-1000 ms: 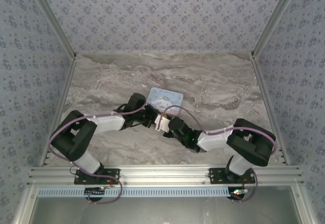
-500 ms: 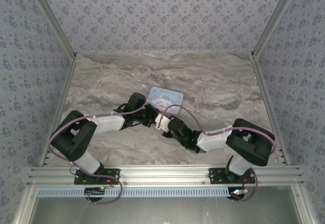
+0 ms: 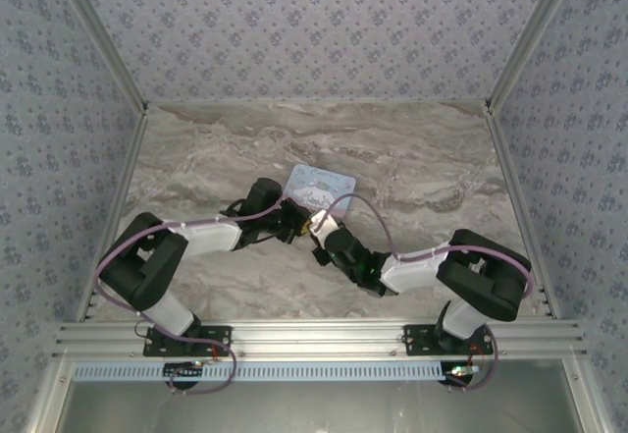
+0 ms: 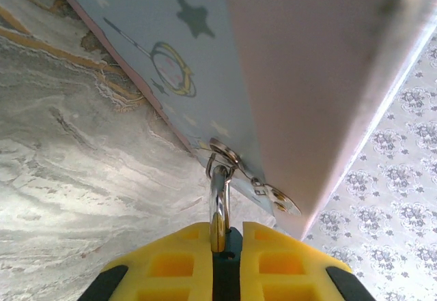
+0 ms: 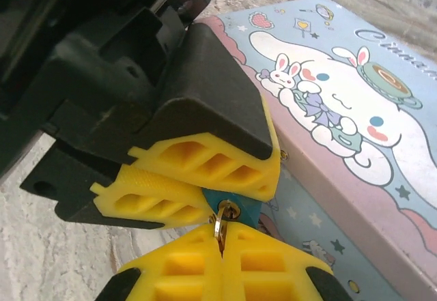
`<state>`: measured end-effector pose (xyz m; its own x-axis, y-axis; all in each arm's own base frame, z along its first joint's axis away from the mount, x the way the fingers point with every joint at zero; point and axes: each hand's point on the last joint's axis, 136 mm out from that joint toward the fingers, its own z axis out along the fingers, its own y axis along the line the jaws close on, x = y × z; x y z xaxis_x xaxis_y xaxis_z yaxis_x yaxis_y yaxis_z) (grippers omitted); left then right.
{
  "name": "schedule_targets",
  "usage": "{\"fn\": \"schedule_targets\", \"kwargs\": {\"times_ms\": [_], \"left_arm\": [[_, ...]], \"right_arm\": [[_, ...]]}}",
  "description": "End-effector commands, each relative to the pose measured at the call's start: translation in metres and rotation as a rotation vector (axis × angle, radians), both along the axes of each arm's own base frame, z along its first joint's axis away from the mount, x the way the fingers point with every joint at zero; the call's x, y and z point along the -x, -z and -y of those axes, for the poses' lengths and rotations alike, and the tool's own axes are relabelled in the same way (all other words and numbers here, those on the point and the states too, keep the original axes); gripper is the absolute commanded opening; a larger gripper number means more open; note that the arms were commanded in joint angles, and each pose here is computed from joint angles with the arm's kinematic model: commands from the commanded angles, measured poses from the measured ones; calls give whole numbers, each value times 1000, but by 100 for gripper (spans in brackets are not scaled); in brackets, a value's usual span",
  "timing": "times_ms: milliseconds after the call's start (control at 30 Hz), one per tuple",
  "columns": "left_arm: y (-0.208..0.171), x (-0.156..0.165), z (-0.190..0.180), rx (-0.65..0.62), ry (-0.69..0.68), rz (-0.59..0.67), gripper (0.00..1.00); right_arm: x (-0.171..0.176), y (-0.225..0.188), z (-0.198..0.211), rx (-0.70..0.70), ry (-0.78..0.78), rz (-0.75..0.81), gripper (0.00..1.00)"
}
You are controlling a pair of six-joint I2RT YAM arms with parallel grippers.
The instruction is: Unlock the padlock with the key
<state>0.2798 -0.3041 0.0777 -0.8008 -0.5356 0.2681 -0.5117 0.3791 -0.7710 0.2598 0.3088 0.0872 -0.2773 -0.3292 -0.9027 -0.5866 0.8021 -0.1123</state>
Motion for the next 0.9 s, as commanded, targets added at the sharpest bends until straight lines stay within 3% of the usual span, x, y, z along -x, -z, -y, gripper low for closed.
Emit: {"fn": "schedule_targets", "kwargs": {"times_ms": [0,100,133,167,233,300,700,867], "left_arm": [[-1,7,10,14,42,-15,0],[1,6,11,13,43,-15,0],[1,6,11,12,46,-12,5],[1,6,11,12,48,-9,12],[1,6,11,11,51,0,35],[0,6,11,8,53,7,45],[-27,-1,-12,-66,42,144,73],[-39,-8,-32,-129,23,202,77]], "right_arm": [[-12,-15,8,-143,107,-25,0],[-12,-9,13,-175,123,-71,0],[-12,-7,14,-191,127,-94,0],[-12,-5,14,-208,132,-112,0],[-12,1,19,-246,152,-161,0],[-12,7,22,-278,170,-204,0],[-12,19,51,-568,275,-425,0],[-11,19,55,-706,326,-544,0]]}}
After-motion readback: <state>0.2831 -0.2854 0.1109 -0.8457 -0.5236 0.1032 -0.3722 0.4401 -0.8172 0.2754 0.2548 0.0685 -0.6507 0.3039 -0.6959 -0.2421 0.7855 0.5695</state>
